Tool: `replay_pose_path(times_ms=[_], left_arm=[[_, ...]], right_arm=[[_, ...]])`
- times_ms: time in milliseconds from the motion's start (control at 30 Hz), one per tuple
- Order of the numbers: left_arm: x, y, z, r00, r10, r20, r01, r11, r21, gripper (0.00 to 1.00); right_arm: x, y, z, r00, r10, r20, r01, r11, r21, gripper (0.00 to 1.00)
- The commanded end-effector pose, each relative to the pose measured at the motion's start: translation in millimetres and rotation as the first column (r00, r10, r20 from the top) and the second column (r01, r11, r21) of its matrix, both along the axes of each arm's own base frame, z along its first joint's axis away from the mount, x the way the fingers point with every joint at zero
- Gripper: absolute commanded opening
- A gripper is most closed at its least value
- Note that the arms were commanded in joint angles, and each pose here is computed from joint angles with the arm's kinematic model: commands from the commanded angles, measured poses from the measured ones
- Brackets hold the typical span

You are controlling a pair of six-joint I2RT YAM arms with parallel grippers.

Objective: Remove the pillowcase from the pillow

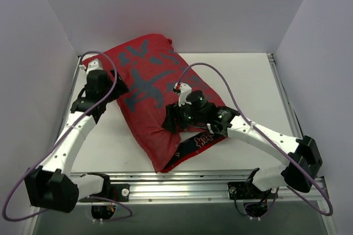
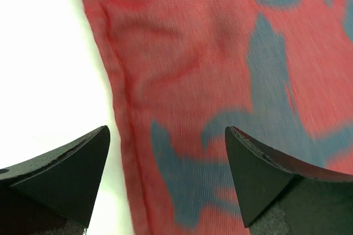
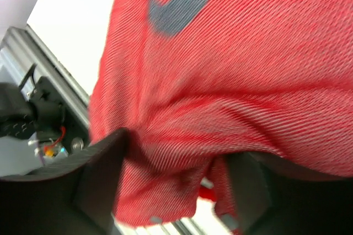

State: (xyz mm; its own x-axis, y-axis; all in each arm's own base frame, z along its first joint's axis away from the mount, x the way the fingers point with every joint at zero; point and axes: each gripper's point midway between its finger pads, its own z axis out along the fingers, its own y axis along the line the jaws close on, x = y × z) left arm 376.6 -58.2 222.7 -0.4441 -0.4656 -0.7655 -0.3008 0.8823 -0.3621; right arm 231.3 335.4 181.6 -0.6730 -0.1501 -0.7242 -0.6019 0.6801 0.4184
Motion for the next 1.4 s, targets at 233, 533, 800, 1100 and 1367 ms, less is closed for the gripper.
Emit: replay_pose_path(times_ms=[233,533,800,1100,1367], left_arm=[[-67,-79,8,0.925,-0.377,0.05,0.374,0.875,-0.308,0.94],[-65,-99,-6,0.908,-0.415,0.051,0.404,0.838,-0.367,0.94],[-98,-97,-54,0.912,-0.407,-0.052,0.372,0.874,-0.312,0.94],[-125,-70,-6,0.88,-0.475,0.007,0.475,0.878,-0.061,0.94],[-158,-124,33,0.652,-0.751,0.103,0.727,0.658,0.196,0.94]], right_arm=[[38,-89,82,0.948,-0.241,0.206,0.259,0.964,-0.064,0.96],[120,-125,27,0.94,-0.335,0.066,0.338,0.94,-0.04,0.93],[152,-54,-26,0.987,-0.157,0.042,0.161,0.981,-0.107,0.87],[191,-3,6,0.97,-0.183,0.158,0.188,0.982,-0.019,0.86],[183,-37,63,0.91,-0.332,0.248,0.339,0.941,0.013,0.91]])
